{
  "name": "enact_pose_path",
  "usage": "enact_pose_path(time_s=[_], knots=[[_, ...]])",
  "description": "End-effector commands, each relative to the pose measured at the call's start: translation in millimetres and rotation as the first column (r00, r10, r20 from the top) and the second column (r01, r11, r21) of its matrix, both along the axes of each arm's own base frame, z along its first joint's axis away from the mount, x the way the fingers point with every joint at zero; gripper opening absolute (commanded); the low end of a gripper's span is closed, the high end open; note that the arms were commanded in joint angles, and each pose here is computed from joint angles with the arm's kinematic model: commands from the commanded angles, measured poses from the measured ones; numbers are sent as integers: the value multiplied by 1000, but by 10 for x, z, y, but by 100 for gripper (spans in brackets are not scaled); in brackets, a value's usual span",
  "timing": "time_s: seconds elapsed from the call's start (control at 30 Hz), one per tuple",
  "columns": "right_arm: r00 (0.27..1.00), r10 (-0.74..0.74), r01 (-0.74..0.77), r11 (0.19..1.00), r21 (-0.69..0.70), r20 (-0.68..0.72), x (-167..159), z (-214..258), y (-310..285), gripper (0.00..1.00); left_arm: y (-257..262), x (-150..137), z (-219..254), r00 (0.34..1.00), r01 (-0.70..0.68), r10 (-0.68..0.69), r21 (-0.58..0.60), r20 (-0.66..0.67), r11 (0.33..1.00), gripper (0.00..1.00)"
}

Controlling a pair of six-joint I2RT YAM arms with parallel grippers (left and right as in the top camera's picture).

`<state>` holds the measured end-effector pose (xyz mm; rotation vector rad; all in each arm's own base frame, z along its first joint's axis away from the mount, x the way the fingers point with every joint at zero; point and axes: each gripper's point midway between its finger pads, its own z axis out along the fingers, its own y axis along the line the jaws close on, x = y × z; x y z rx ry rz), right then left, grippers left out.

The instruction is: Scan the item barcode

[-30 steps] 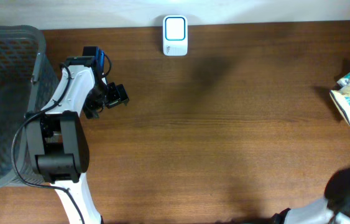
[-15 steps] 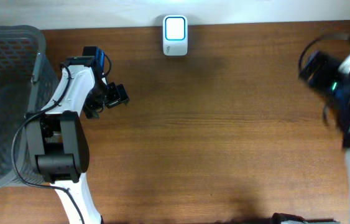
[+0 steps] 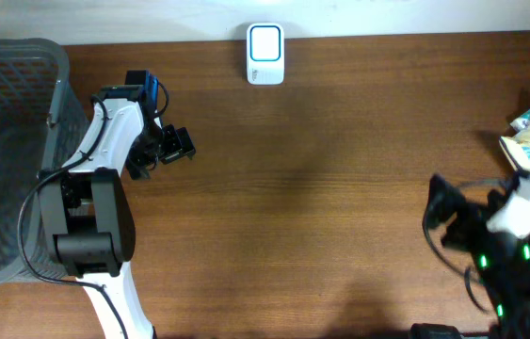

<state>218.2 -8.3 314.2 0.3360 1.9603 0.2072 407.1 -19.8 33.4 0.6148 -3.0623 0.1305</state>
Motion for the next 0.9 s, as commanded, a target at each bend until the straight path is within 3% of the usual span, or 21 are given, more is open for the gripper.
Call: enact_pose_path(time_s=[0.0,0.3,0.43,0.63,0.73,0.87], knots=[[998,36,-35,999,23,-42,-252,-153,99,99,19,46,119,999,-7,7,6,34,1000,99],[960,36,-23,998,52,-278,-596,-652,128,98,19,46,119,999,-7,7,6,34,1000,99],[956,40,-58,997,-51,-289,-608,-670,59,98,19,46,119,999,-7,7,6,34,1000,99],[951,61,-85,994,-66,-302,-585,-746,73,99,19,46,119,999,-7,7,6,34,1000,99],[964,83,-106,991,-77,-254,-481,-815,95,99,19,46,119,999,-7,7,6,34,1000,99],[975,212,-219,964,-152,-61,-268,-919,252,99,19,46,119,999,-7,7,6,34,1000,99]])
